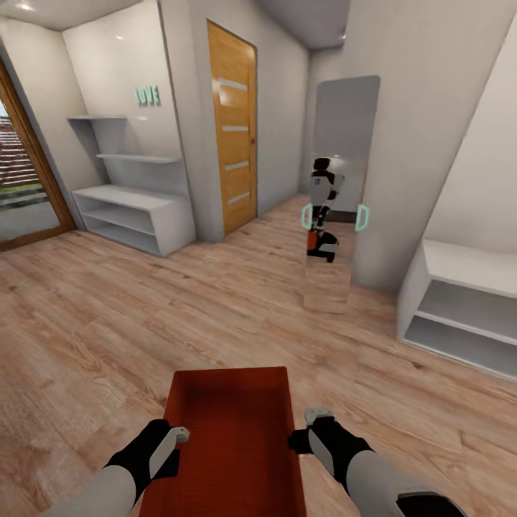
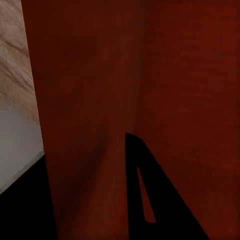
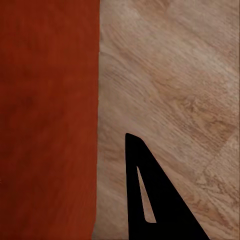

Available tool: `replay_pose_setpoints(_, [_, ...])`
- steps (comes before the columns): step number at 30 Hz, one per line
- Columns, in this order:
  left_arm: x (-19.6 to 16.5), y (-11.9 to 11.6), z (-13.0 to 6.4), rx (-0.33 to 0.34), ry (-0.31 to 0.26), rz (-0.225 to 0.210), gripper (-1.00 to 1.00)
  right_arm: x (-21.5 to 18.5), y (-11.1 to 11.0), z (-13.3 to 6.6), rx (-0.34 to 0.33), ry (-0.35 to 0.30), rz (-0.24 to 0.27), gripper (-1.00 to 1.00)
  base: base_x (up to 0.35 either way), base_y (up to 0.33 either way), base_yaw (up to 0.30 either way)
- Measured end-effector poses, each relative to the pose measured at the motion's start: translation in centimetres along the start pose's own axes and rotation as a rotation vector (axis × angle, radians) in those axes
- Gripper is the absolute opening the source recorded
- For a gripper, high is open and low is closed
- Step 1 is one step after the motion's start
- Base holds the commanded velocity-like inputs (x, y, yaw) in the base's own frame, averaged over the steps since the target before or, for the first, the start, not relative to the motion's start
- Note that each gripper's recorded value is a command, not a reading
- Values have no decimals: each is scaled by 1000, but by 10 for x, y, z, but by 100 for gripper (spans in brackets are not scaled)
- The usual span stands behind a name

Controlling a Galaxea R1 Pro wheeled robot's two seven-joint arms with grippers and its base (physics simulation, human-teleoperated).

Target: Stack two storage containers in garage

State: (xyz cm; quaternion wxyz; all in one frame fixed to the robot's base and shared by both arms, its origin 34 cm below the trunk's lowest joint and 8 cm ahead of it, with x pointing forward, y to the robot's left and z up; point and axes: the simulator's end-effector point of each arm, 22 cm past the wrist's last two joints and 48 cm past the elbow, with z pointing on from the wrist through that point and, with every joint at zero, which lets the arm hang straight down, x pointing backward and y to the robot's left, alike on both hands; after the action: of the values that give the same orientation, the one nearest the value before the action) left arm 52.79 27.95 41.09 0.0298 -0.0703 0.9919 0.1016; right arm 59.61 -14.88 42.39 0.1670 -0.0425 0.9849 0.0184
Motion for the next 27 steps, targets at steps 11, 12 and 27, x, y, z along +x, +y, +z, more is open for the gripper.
replay_pose_setpoints(11, [0,0,0,0,0,0,-100,0,0,0,-1,0,-3,-100,342,0,179])
replay_pose_setpoints(12, [0,0,0,0,0,0,-100,0,0,0,-1,1,-4,-100,342,0,8])
replay_pose_setpoints(27, [0,0,0,0,0,0,-100,0,0,0,-1,0,-1,-100,342,0,1])
